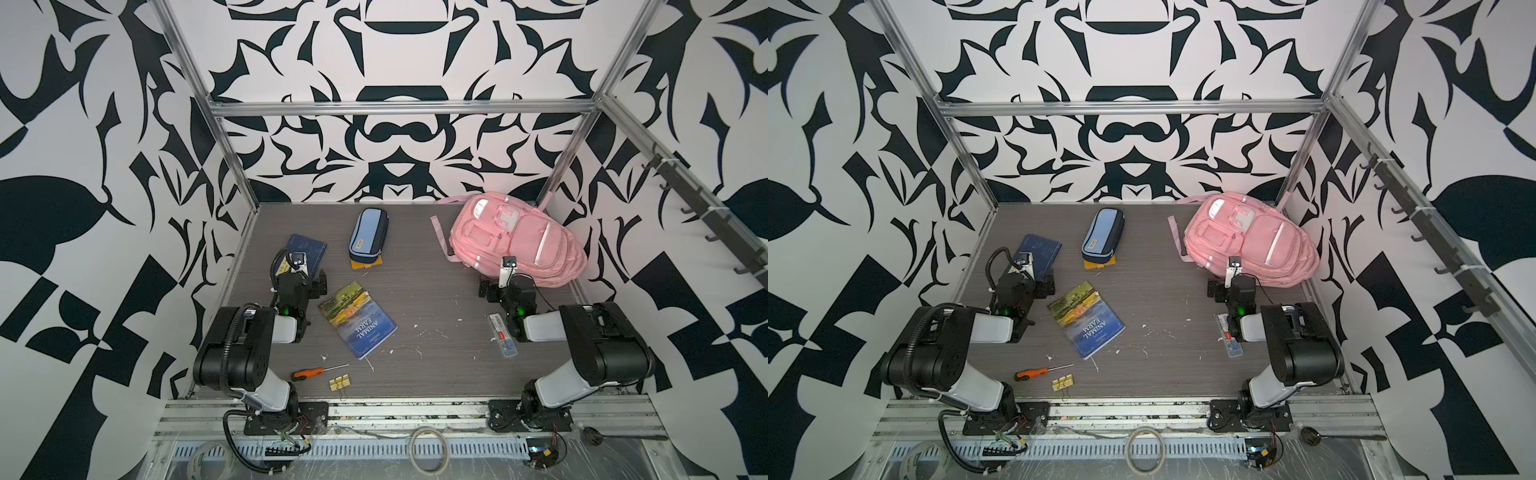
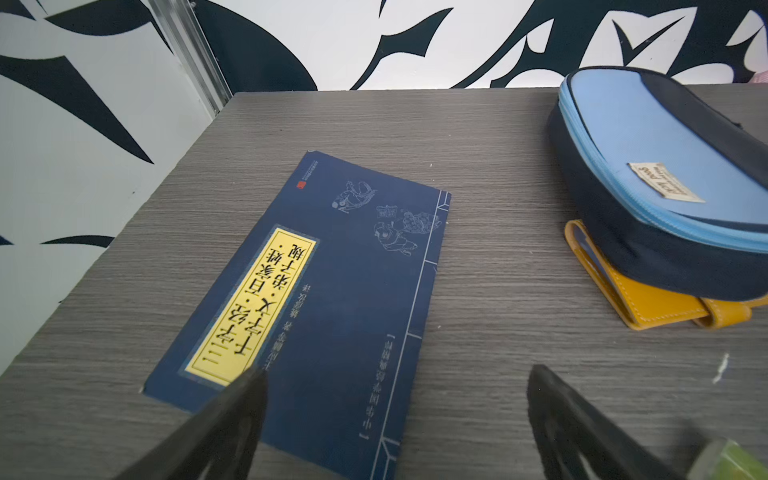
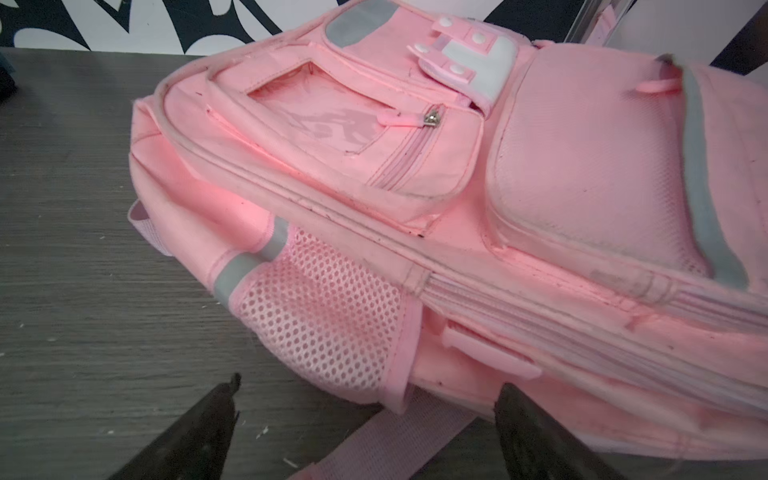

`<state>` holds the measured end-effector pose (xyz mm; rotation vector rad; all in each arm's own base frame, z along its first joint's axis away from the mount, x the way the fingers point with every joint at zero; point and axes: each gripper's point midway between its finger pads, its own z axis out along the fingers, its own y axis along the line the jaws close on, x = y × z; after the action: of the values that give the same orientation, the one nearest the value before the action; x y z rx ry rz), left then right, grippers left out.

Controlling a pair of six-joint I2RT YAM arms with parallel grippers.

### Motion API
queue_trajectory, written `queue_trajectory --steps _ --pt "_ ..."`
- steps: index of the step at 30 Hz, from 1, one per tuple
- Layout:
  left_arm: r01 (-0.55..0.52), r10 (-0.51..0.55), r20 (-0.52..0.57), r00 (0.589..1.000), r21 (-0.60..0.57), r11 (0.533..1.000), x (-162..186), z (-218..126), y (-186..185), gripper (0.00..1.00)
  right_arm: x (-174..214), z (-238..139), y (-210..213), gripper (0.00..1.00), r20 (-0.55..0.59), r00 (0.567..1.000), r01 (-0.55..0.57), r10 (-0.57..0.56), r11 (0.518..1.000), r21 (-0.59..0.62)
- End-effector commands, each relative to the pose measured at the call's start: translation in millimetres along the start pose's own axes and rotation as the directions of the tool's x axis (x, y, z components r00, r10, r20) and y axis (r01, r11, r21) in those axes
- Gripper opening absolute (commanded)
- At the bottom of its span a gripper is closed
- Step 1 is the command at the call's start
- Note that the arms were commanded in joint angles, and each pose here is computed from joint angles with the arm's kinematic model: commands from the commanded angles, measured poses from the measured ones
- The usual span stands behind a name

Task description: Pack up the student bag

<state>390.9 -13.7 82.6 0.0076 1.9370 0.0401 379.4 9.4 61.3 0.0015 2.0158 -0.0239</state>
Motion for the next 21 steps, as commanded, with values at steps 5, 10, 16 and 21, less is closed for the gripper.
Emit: queue_trajectory --steps 5,10,16,21 --pt "0.008 -0.008 0.023 1.000 0.003 1.000 -6.0 0.5 0.5 0.99 -18.7 0.0 -1.8 1.00 0.053 0.999 0.004 -0.005 1.000 0.012" --pt "0.008 -0.008 0.024 1.000 0.002 1.000 -6.4 0.6 0.5 0.99 -18.8 0.0 -1.4 1.00 0.053 0.999 0.004 -0.005 1.000 0.010" --pt "0.008 -0.008 0.023 1.000 0.002 1.000 -5.9 0.4 0.6 0.99 -18.8 0.0 -1.5 1.00 0.053 0.999 0.004 -0.005 1.000 0.010" --pt "0.008 -0.008 0.024 1.000 0.002 1.000 -6.4 0.6 0.6 1.00 -18.2 0.2 -1.0 1.00 0.053 0.999 0.006 -0.006 1.000 0.007"
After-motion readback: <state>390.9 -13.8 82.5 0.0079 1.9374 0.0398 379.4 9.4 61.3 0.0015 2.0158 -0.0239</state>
